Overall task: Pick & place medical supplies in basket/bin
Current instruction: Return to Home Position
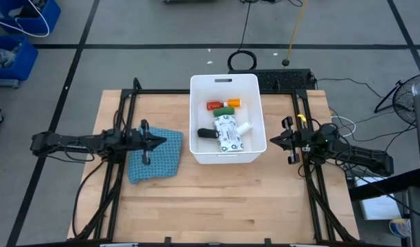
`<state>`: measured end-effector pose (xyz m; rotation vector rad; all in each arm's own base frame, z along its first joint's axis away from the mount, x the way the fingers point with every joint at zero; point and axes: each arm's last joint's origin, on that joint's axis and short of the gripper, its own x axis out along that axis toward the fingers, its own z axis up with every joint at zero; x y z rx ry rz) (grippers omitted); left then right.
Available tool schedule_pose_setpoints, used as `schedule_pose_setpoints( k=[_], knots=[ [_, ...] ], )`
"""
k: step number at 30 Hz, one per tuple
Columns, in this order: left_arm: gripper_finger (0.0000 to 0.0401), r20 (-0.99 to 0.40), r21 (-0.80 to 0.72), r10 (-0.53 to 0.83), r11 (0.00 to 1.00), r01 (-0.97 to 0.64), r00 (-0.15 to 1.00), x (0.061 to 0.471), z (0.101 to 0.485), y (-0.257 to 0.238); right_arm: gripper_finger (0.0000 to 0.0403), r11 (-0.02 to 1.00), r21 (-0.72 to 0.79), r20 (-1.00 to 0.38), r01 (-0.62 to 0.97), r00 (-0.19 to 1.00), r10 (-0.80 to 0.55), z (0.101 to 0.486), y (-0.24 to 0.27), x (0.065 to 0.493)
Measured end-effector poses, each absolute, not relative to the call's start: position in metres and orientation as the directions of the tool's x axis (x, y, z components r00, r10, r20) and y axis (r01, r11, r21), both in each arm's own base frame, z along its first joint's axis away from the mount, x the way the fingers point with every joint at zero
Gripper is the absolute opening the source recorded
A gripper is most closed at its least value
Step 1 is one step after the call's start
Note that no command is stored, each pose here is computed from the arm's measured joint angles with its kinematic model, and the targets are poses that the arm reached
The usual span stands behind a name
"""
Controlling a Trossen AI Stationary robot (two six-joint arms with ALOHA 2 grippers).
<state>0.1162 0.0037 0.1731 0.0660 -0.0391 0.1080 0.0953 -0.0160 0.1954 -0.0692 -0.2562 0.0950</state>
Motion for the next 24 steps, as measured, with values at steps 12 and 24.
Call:
schedule_pose_setpoints(
  k=[12,24],
  knots=[
    [0.0015,-0.028,0.076,0.112,0.991,-0.110,0.993,0.1162,0.1663,0.0039,0.0000,0.993,-0.082,0.250,-0.085,0.963,0.103,0.1954,-0.0160,0.0953],
    [0.0031,-0.003,0.074,0.112,0.991,-0.111,0.994,0.1163,0.1687,0.0039,0.0000,0.993,-0.082,0.249,-0.085,0.963,0.103,0.1954,-0.0160,0.0953]
  ],
)
